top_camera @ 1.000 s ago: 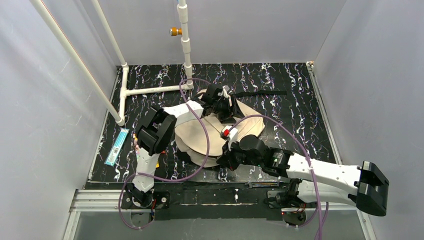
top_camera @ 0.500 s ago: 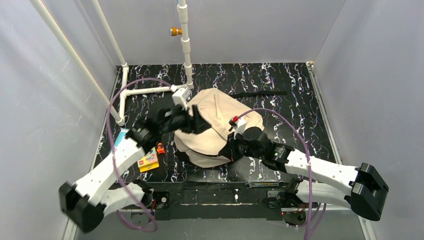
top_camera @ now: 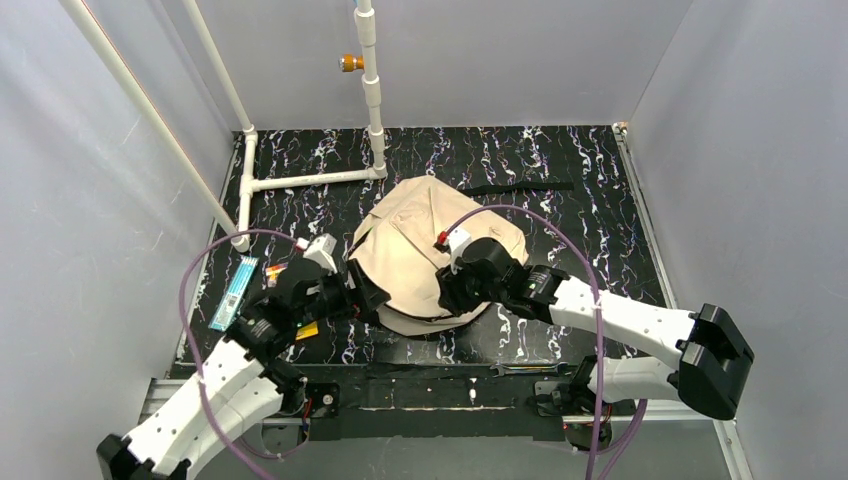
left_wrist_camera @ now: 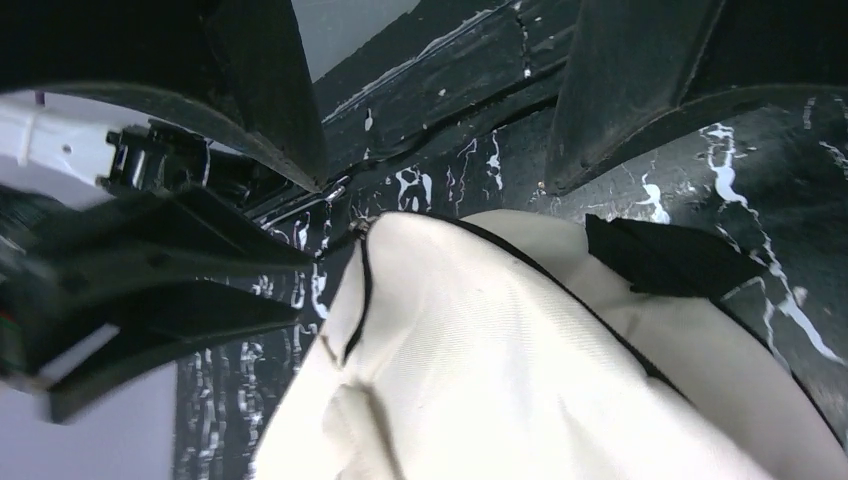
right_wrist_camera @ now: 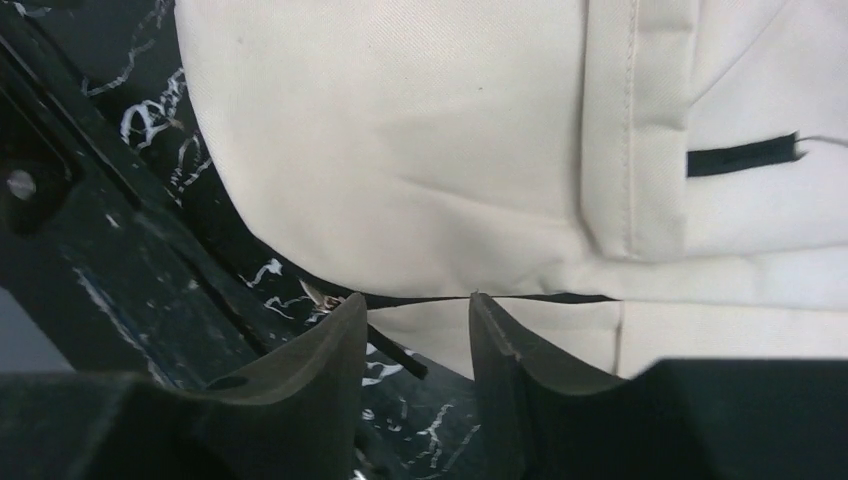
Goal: Pack the student bag
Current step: Zip the student bag at the center of the board.
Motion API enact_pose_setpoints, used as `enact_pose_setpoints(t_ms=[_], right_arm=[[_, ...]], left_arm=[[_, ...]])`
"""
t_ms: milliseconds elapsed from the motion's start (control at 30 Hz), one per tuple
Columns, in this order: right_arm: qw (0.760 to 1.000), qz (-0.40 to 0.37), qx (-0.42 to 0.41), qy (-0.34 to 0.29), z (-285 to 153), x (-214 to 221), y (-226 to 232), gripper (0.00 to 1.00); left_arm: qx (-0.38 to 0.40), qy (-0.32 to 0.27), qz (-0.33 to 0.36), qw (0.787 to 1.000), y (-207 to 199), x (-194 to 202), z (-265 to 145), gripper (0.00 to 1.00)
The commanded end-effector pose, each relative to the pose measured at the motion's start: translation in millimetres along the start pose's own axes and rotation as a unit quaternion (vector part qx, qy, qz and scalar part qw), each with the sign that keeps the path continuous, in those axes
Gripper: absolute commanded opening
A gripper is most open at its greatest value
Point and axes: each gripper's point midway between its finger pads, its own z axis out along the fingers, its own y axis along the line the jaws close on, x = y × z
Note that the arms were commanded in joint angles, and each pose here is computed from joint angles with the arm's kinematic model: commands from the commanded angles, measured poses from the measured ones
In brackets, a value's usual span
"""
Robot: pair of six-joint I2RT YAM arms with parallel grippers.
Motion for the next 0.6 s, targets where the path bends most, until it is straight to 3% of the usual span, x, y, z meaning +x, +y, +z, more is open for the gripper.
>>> enact_pose_setpoints(t_ms=[0, 100, 267, 433, 567], right_arm=[[0.997, -0.081, -0.002, -0.013, -15, -14, 7, 0.55], [0.993, -0.115, -0.024, -0.02, -16, -8, 28, 0.64], [0.981, -0.182, -0.065, -0.018, -14, 8, 72, 0.65], [0.966, -0.242, -0.084, -0.039, -10, 13, 106, 0.62], [0.96, -0.269, -0.067, -0.04, 4, 12, 115, 0.54]], left_arm=[[-0.031, 0.035, -0.088, 0.995, 11, 14, 37, 0.79], [-0.056, 0.042, -0.093, 0.993, 11, 7, 52, 0.76], [-0.129, 0.03, -0.061, 0.989, 23, -13, 52, 0.48], [-0.09, -0.021, -0.018, 0.996, 1, -46, 54, 0.23], [-0.081, -0.013, 0.012, 0.997, -16, -61, 64, 0.05]])
